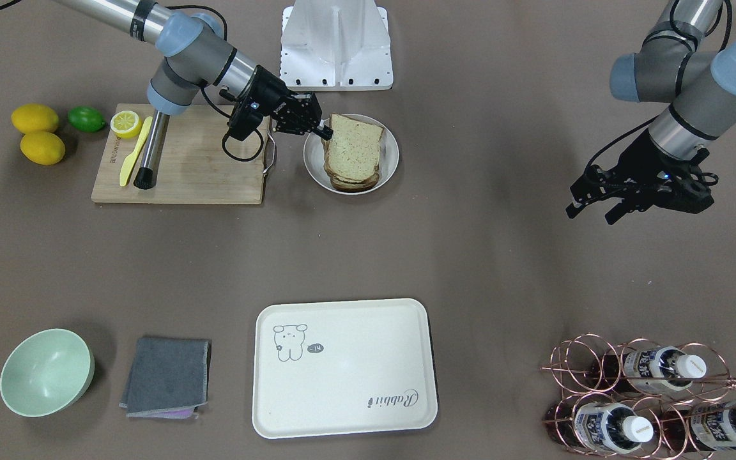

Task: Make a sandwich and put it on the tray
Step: 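Lower the bread slice onto the fried egg and open the right gripper, then withdraw the right gripper toward the green bowl while the left arm approaches the plate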

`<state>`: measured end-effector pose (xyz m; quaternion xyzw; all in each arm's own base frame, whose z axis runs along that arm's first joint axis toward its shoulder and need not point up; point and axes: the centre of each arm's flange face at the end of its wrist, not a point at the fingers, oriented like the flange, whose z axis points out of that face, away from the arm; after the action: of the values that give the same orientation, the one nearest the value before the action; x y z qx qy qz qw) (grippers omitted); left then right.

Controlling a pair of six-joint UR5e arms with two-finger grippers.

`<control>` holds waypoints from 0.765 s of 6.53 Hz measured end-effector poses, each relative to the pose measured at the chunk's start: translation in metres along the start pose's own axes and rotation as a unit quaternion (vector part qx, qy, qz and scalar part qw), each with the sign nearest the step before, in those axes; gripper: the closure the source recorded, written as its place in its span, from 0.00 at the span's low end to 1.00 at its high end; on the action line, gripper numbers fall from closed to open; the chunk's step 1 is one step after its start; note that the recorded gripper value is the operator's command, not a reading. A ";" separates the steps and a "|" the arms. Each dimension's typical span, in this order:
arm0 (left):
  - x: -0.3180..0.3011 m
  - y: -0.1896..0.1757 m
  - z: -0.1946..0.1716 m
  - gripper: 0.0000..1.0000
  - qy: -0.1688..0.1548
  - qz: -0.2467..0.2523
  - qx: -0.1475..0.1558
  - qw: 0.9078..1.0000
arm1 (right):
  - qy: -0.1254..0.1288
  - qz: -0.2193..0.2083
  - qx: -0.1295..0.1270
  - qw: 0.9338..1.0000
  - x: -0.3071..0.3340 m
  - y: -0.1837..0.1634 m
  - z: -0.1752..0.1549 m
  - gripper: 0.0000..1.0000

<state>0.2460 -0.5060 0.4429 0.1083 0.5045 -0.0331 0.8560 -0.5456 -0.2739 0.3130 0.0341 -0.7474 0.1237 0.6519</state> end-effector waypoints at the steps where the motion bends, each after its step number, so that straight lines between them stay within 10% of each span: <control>1: 0.000 0.000 0.000 0.11 0.000 0.000 0.000 1.000 | -0.003 0.001 0.000 1.000 -0.002 0.000 -0.002 0.01; 5: -0.002 0.001 0.000 0.03 -0.001 -0.003 -0.001 1.000 | -0.010 -0.004 -0.004 1.000 -0.033 -0.028 -0.022 0.01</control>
<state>0.2457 -0.5053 0.4447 0.1058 0.5042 -0.0349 0.8563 -0.5134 -0.2997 0.2871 0.0356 -0.7544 0.1183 0.6447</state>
